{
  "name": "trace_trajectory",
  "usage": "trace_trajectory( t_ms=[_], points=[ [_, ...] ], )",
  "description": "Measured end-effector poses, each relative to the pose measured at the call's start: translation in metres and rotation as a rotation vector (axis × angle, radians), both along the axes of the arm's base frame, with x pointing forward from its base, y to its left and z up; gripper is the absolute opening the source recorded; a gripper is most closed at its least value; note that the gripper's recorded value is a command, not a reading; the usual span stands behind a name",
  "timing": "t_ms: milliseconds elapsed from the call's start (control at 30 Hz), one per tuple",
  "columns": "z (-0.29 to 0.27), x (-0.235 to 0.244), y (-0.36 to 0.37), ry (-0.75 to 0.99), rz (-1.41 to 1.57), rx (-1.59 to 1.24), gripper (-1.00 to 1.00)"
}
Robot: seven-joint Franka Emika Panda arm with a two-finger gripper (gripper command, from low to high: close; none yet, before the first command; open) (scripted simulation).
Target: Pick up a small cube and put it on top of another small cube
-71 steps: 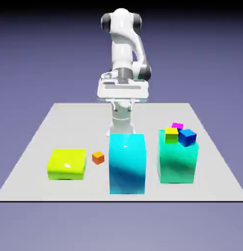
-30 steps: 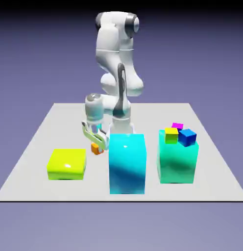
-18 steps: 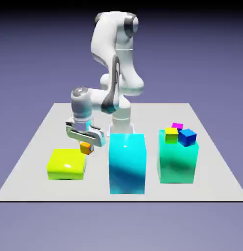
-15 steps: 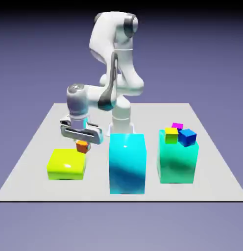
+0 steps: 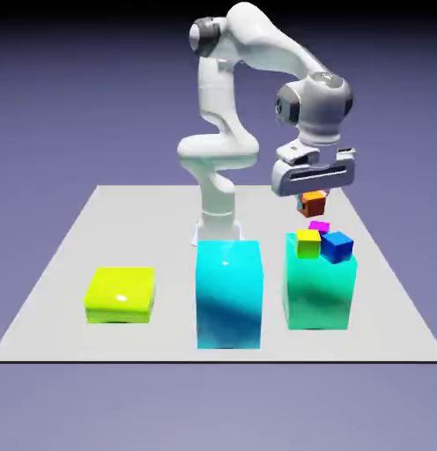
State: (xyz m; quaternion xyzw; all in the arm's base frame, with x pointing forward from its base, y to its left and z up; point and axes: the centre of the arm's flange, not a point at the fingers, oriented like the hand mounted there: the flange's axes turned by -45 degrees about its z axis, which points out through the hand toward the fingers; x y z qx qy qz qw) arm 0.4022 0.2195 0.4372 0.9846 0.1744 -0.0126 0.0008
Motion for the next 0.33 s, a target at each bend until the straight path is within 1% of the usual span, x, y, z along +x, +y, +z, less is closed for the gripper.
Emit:
trace_trajectory(
  t_ms=[100, 133, 200, 333],
  points=[
    [-0.048, -0.001, 0.000, 0.000, 0.000, 0.000, -1.00],
    [-0.054, -0.002, -0.001, 0.000, 0.000, 0.000, 1.00],
    [-0.054, -0.002, -0.001, -0.001, 0.000, -0.003, 1.00],
    [0.010, 0.000, 0.000, -0.001, 0.000, -0.003, 1.00]
  ],
)
